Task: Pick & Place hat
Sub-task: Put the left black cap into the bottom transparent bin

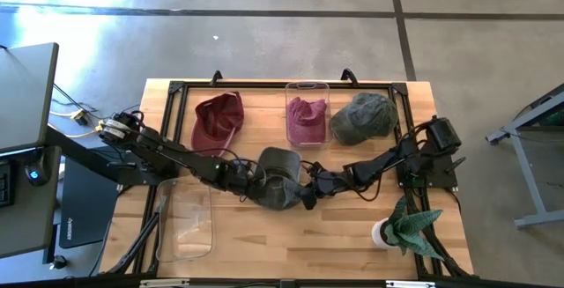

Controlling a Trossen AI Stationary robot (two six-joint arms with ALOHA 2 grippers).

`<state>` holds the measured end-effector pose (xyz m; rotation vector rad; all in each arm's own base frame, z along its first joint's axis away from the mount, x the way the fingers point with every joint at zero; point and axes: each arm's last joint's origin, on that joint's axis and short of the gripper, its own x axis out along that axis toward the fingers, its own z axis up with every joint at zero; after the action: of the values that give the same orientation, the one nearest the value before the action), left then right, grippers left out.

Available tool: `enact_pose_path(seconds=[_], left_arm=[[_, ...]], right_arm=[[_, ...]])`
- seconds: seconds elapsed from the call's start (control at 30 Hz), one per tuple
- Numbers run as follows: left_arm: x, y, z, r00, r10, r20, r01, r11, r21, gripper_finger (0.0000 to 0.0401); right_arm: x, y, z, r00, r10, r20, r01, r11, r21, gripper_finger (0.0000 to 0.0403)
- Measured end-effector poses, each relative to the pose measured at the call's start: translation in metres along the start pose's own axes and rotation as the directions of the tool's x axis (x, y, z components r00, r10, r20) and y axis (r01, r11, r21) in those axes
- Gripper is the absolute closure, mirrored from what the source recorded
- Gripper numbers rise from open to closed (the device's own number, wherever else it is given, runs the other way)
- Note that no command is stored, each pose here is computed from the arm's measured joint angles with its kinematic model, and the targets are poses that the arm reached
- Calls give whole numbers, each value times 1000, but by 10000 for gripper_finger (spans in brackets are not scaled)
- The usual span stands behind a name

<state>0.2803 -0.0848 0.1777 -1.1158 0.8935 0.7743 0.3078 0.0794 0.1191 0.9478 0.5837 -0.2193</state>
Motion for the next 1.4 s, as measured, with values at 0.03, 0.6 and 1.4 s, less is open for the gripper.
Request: enact_pose_path(seconds=[0.03, 0.6, 1.4], left_arm=[[0, 0, 0, 1000, -2, 10, 1, 1000, 10, 311], [-42, -56, 43, 989, -132, 70, 123, 986, 111, 398], [-43, -36, 47, 924, 77, -374, 21, 968, 251, 243]], right_arm=[[-2, 1, 2, 1000, -3, 0, 3, 1000, 5, 373], [-30, 34, 55, 998, -31, -54, 32, 999, 15, 397], [-30, 17, 47, 971, -180, -160, 181, 983, -4, 396]])
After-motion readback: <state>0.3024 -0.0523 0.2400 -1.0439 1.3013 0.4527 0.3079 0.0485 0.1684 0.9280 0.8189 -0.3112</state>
